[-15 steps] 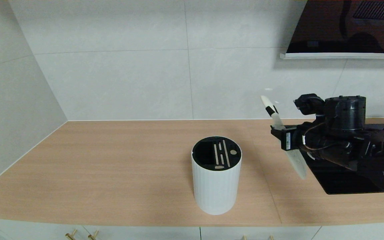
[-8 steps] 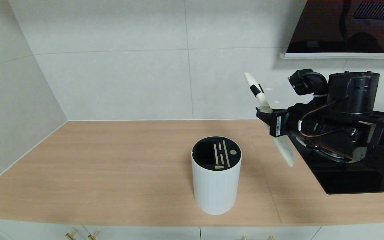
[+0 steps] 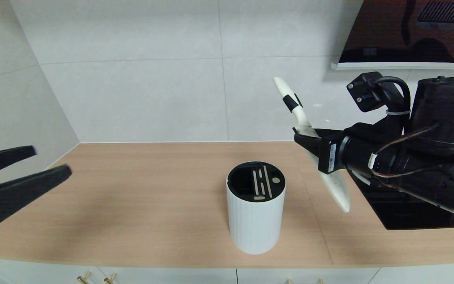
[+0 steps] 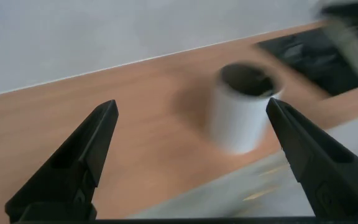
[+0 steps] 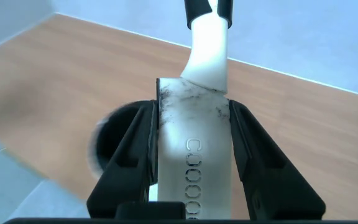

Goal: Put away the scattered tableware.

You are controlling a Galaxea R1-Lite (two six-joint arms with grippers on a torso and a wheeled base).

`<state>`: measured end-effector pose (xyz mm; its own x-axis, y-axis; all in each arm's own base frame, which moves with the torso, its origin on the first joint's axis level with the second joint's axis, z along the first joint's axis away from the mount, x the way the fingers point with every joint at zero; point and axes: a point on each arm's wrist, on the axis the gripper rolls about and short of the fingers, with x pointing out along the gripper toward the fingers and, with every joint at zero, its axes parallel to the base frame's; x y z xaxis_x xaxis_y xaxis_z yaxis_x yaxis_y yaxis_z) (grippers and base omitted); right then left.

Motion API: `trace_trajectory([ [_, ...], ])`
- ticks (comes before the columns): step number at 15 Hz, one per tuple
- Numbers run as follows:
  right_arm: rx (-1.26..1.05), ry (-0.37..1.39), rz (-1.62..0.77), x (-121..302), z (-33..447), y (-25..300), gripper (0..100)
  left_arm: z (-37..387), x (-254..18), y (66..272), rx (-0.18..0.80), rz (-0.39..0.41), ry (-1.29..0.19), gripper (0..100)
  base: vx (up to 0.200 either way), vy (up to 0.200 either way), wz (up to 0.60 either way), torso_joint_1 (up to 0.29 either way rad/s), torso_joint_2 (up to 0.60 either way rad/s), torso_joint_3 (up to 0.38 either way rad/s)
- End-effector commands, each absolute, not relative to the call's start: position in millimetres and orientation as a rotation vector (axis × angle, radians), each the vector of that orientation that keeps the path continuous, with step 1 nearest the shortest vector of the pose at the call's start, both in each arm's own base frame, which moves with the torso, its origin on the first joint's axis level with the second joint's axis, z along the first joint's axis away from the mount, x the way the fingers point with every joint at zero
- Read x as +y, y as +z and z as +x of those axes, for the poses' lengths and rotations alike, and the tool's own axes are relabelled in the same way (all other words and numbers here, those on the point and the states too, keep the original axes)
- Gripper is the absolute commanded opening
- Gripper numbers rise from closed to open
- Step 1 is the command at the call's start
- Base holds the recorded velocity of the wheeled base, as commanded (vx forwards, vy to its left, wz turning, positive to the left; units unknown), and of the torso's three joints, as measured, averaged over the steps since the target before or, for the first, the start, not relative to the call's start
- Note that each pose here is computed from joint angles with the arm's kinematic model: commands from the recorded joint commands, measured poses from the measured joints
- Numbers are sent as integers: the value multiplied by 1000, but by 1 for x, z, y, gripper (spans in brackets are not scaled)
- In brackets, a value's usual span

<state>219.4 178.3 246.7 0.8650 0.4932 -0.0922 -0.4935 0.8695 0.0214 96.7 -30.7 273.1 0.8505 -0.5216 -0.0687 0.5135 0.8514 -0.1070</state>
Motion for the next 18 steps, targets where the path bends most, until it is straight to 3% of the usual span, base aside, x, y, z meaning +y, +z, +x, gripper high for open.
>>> trace_trajectory([
  [1,86,546,1,181,210,249,0,146,-73,258,262,-209,-710,100,0,0,0,0,0,0],
  [4,90,581,-3,188,201,248,0,169,-93,249,284,-315,-747,100,0,0,0,0,0,0],
  [7,97,602,-7,201,198,245,0,202,-125,255,145,-559,-843,100,0,0,0,0,0,0],
  [8,101,599,-7,202,200,243,0,206,-128,252,141,-583,-846,100,0,0,0,0,0,0],
  [9,117,606,-10,207,201,238,0,224,-138,227,164,-605,-841,100,0,0,0,0,0,0],
  [11,129,631,8,217,194,236,0,236,-150,202,151,-594,-859,100,0,0,0,0,0,0],
  [14,144,626,-5,226,192,230,0,230,-173,190,167,-608,-937,100,0,0,0,0,0,0],
  [18,138,637,-9,241,183,224,0,229,-179,195,232,-763,-957,100,0,0,0,0,0,0],
])
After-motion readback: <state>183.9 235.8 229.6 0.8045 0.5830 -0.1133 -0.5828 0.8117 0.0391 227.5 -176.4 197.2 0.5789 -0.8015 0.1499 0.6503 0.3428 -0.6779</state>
